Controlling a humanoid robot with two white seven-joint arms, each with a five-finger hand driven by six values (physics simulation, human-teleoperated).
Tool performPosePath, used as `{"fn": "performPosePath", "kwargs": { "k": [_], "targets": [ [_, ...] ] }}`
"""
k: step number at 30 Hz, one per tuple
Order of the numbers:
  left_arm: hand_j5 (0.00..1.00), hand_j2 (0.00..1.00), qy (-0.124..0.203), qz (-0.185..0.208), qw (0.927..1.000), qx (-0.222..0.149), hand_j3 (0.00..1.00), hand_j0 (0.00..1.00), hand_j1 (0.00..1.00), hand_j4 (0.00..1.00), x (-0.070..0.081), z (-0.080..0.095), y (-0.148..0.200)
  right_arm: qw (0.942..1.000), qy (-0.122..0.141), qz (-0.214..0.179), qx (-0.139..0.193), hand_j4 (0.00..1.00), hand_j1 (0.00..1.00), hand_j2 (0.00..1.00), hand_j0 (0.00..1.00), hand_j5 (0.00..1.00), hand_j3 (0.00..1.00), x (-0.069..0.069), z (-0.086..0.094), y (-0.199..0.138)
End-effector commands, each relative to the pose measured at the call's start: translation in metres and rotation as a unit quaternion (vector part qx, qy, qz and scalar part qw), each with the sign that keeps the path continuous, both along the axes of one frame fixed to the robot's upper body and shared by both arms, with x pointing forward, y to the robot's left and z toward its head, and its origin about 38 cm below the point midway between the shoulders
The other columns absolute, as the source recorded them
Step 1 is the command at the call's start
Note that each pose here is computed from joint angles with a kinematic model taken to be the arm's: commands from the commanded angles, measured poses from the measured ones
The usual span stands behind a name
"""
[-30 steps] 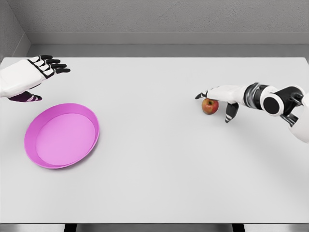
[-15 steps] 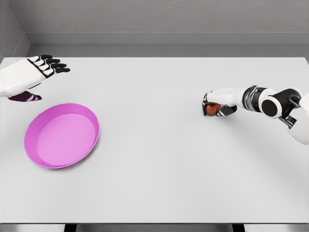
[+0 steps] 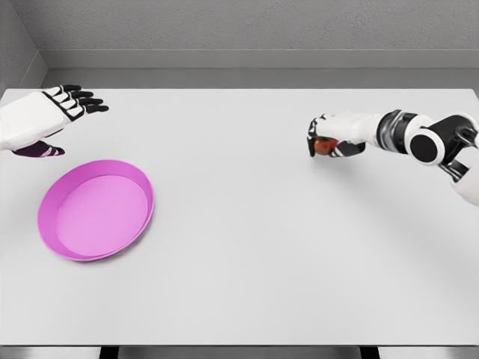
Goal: Put the apple on the plate with both arms
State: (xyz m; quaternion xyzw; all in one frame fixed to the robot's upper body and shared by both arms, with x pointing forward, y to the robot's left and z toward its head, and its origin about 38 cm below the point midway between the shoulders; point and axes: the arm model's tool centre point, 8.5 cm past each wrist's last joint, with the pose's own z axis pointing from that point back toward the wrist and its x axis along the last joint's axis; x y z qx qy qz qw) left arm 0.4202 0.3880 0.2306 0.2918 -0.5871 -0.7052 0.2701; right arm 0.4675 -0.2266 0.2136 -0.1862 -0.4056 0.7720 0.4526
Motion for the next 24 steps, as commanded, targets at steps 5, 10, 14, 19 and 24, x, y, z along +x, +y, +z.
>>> {"fn": "performPosePath", "kwargs": {
  "k": [5,10,14,19,24],
  "targets": [
    [1.0,1.0,0.0,0.0,1.0,-0.003,1.0,1.0,1.0,1.0,0.0,0.001,0.0,0.997,-0.017,0.073,0.018,0.36,0.36,0.36,0.36,0.36,0.36,-0.026,0.014,0.041],
    [1.0,1.0,-0.001,0.001,1.0,-0.003,1.0,1.0,1.0,1.0,0.0,0.002,0.001,0.9919,-0.017,0.121,0.034,0.36,0.36,0.36,0.36,0.36,0.36,-0.043,0.015,0.072],
    [1.0,1.0,-0.001,0.001,1.0,-0.003,1.0,1.0,1.0,1.0,0.0,0.002,0.001,0.9859,-0.007,0.159,0.053,0.36,0.36,0.36,0.36,0.36,0.36,-0.053,0.009,0.11],
    [1.0,1.0,-0.001,-0.006,1.0,-0.004,1.0,1.0,1.0,1.0,-0.002,0.002,-0.004,0.9803,0.0,0.186,0.067,0.36,0.36,0.36,0.36,0.36,0.36,-0.062,0.005,0.137],
    [1.0,1.0,-0.001,-0.006,1.0,-0.003,1.0,1.0,1.0,1.0,-0.002,0.002,-0.003,0.9769,0.011,0.201,0.071,0.36,0.36,0.36,0.36,0.36,0.36,-0.069,-0.003,0.152]
  ]
}}
